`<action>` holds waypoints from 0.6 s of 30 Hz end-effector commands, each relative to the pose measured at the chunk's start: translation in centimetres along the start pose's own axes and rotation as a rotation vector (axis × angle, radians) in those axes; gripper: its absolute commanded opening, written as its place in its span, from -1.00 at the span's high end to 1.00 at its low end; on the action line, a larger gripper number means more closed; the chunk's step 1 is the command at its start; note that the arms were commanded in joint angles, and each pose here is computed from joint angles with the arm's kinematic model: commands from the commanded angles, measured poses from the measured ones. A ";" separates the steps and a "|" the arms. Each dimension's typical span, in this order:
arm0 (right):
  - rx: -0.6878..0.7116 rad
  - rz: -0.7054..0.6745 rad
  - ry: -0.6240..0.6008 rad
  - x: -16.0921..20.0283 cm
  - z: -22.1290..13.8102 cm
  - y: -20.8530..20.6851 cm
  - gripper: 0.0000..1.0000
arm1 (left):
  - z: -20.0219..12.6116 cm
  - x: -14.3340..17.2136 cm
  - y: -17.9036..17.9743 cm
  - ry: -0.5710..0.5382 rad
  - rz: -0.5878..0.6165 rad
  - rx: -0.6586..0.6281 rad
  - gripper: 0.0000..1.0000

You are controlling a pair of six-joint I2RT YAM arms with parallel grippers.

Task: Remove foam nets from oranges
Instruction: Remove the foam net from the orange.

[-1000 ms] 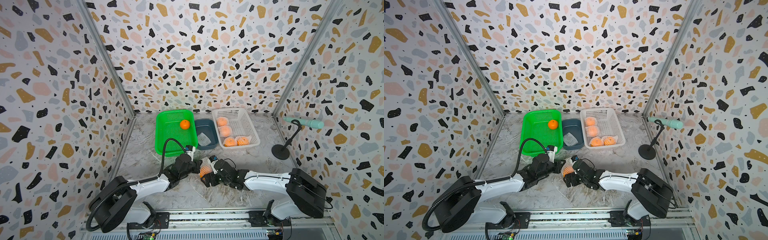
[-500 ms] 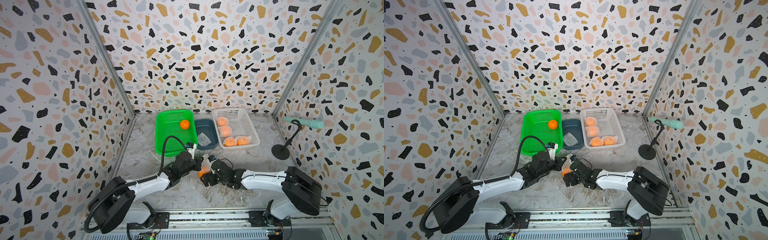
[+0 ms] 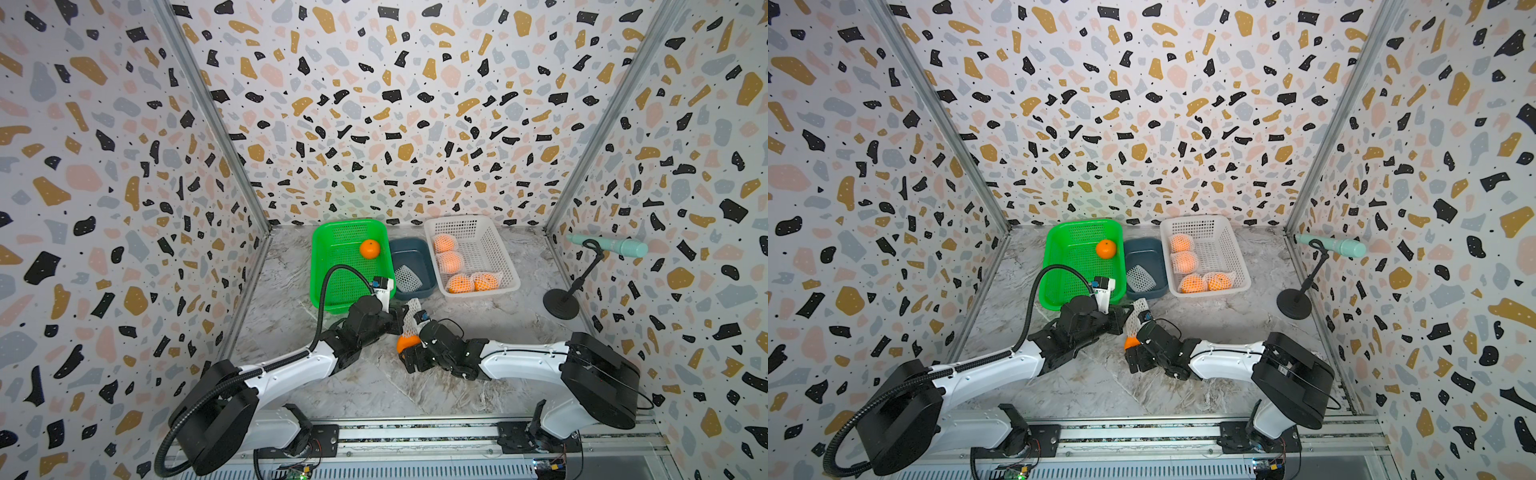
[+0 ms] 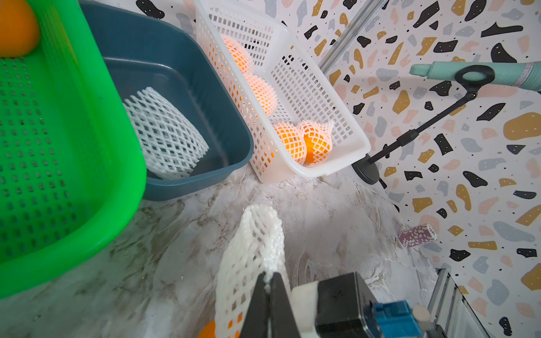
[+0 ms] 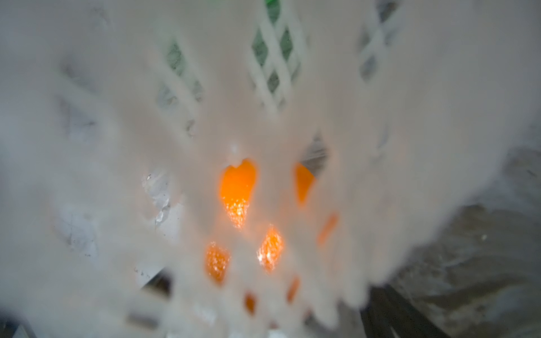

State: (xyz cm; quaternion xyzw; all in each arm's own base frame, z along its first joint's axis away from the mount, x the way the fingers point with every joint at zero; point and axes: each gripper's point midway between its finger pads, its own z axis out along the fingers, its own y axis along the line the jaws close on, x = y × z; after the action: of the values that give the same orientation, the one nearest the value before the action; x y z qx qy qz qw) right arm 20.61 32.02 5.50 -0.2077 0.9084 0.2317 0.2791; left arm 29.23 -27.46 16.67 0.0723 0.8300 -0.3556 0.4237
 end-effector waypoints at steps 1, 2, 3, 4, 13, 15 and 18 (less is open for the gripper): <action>-0.010 -0.005 -0.052 -0.7 -1.5 0.0 -0.93 | -0.3 -2.4 -0.6 -0.055 0.031 -0.005 0.99; -0.015 -0.010 -0.058 -0.8 -1.8 0.0 -0.93 | -0.2 -2.8 -0.6 -0.059 0.036 -0.010 0.98; -0.015 -0.011 -0.060 -0.7 -2.1 0.0 -0.94 | -0.2 -3.2 -0.6 -0.065 0.040 -0.014 0.98; -0.014 -0.015 -0.062 -0.7 -2.3 -0.1 -0.94 | -0.1 -3.6 -0.6 -0.071 0.043 -0.022 0.97; -0.008 -0.030 -0.064 -0.6 -2.5 -0.3 -0.95 | 2.8 -7.8 1.0 -0.105 0.051 -0.096 0.93; -0.013 -0.029 -0.071 -0.5 -2.5 -0.3 -0.95 | 4.2 -8.7 1.9 -0.094 0.052 -0.123 0.93; -0.011 -0.036 -0.071 -0.6 -2.5 -0.3 -0.95 | 6.4 -9.8 2.9 -0.087 0.062 -0.147 0.93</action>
State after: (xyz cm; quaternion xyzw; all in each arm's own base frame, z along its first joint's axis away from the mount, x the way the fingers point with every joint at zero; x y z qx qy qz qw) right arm 20.06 30.65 7.17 -0.2118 0.8966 0.2428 0.3038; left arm 38.90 -27.74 20.14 0.0445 0.8302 -0.3022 0.4663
